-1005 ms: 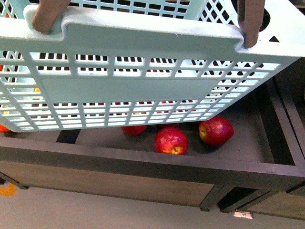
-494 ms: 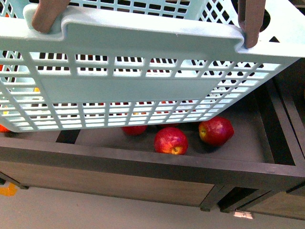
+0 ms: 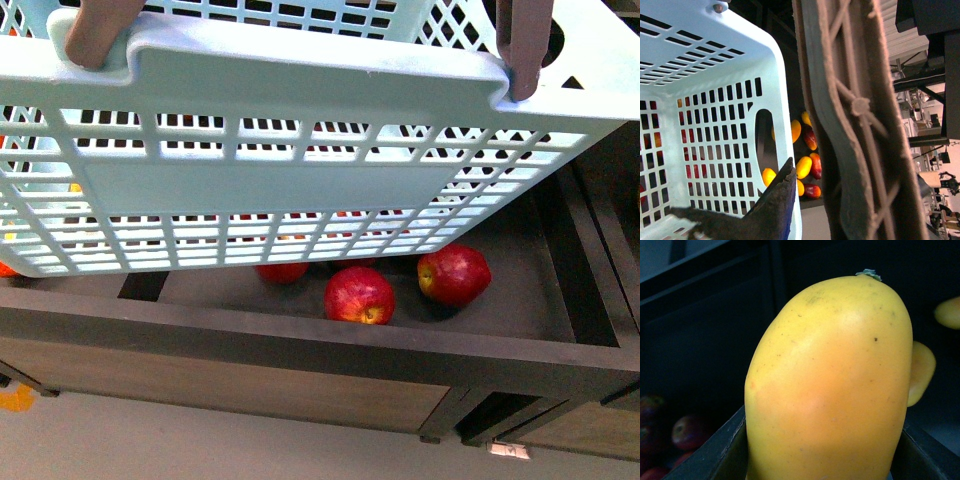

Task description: Pick mango and avocado into basket

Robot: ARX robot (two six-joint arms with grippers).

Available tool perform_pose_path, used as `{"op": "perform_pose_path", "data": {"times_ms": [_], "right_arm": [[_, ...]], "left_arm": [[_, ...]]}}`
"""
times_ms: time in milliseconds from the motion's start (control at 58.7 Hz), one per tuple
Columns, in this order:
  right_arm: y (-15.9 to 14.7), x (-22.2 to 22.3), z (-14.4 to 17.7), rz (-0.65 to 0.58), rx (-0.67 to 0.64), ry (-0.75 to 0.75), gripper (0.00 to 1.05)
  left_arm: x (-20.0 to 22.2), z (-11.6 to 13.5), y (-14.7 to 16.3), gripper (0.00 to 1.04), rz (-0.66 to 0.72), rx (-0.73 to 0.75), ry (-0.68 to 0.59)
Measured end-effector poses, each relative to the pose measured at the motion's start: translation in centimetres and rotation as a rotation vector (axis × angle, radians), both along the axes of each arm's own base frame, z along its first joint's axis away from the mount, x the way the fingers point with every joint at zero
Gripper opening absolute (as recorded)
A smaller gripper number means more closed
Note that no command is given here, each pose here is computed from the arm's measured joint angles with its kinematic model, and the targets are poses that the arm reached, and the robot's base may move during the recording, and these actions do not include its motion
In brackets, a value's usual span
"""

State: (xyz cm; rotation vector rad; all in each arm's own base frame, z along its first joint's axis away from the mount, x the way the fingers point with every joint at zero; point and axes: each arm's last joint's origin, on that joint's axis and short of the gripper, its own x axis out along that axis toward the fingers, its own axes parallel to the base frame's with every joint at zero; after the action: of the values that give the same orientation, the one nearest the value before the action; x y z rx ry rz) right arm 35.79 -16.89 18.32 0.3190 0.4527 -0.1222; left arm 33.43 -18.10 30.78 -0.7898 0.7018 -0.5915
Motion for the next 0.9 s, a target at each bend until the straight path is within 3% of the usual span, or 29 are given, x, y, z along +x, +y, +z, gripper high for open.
{"op": "perform_pose_path", "data": {"times_ms": [221,307,664,903], "right_arm": [[10.6,-3.1,7.7,0.261,-0.012,-0.213,0.63],[13.8,-3.7,9.2,0.336,0.005,-0.258,0.63],[24.6,-5.7,8.8,0.592,0.041,-0.241,0.63],[27.9,-7.0,7.6,0.679,0.043,-0.191,0.63]], "left_arm": [[0.0,0.0,0.0,0.27,-0.001,-0.001,0.000],[0.0,0.0,0.0,0.27,0.000,0.000,0.000],[0.0,0.0,0.0,0.27,0.000,0.000,0.000],[0.0,0.0,0.0,0.27,0.000,0.000,0.000]]}}
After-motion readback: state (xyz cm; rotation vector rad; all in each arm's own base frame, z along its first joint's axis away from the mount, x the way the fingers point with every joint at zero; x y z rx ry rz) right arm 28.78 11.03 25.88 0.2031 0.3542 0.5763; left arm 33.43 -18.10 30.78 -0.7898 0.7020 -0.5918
